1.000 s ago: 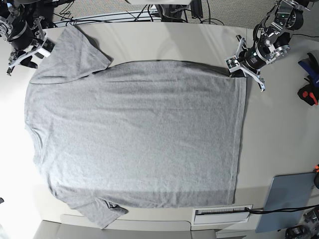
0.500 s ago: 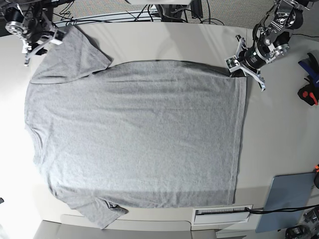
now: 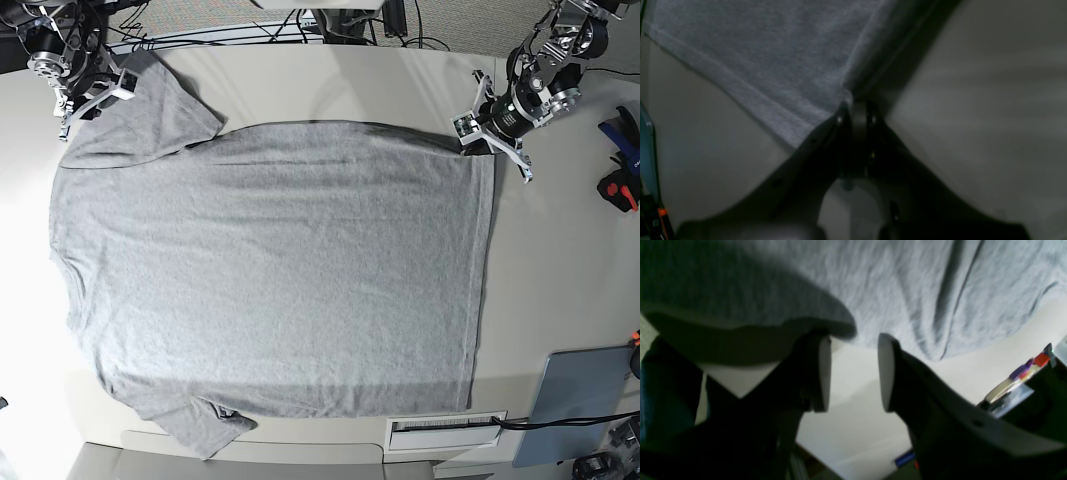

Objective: Fold the T-shirt properly
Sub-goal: 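Grasp the shoulder corners with both grippers and pull toward the robot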

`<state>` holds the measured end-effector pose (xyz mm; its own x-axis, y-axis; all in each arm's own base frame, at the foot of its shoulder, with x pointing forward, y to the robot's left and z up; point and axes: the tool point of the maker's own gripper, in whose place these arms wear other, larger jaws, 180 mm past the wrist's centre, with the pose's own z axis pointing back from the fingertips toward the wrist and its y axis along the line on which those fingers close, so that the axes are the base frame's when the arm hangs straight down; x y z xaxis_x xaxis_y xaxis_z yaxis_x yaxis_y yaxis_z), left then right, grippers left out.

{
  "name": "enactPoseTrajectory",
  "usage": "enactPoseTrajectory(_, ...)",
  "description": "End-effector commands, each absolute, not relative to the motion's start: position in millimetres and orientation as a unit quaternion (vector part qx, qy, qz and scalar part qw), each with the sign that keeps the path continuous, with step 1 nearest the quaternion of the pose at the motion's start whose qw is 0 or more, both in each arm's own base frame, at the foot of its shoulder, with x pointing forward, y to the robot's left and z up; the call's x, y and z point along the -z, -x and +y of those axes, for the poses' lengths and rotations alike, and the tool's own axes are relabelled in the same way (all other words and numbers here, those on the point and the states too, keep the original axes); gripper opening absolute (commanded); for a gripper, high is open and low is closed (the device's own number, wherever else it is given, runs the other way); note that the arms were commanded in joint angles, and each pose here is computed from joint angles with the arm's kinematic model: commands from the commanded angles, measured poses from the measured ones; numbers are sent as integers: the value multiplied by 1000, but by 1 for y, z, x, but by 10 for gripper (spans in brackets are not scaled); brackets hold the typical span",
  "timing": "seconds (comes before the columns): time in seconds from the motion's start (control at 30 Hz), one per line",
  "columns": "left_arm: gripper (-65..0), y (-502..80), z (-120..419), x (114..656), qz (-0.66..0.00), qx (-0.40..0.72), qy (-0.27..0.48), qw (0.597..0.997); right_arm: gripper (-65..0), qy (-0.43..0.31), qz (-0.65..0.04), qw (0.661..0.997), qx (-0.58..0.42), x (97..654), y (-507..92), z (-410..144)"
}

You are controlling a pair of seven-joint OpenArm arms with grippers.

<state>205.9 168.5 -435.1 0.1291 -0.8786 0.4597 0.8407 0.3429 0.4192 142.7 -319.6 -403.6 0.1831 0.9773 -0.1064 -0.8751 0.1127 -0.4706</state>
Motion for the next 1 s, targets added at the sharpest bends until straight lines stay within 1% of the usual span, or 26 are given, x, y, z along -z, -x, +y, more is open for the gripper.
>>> enactPoseTrajectory(0.0, -650, -186, 186, 452, -266, 592, -37, 760, -416, 228, -128, 730, -632, 397, -153, -320)
enactPoseTrajectory(0.37, -650, -186, 186, 452, -266, 592, -37, 760, -416, 212, -148, 728, -635, 398, -155, -310)
enactPoseTrajectory(0.67, -650, -186, 186, 452, -267, 592, -37, 760, -416, 209, -174, 741, -614, 398, -166, -299)
enactPoseTrajectory(0.83, -650, -187, 186, 452, -267, 592, -37, 760, -416, 207, -169, 746, -611, 405, -167, -306)
enactPoseTrajectory(0.97, -650, -186, 186, 452, -267, 592, -37, 760, -416, 199, -150, 751, -611, 420, -163, -312)
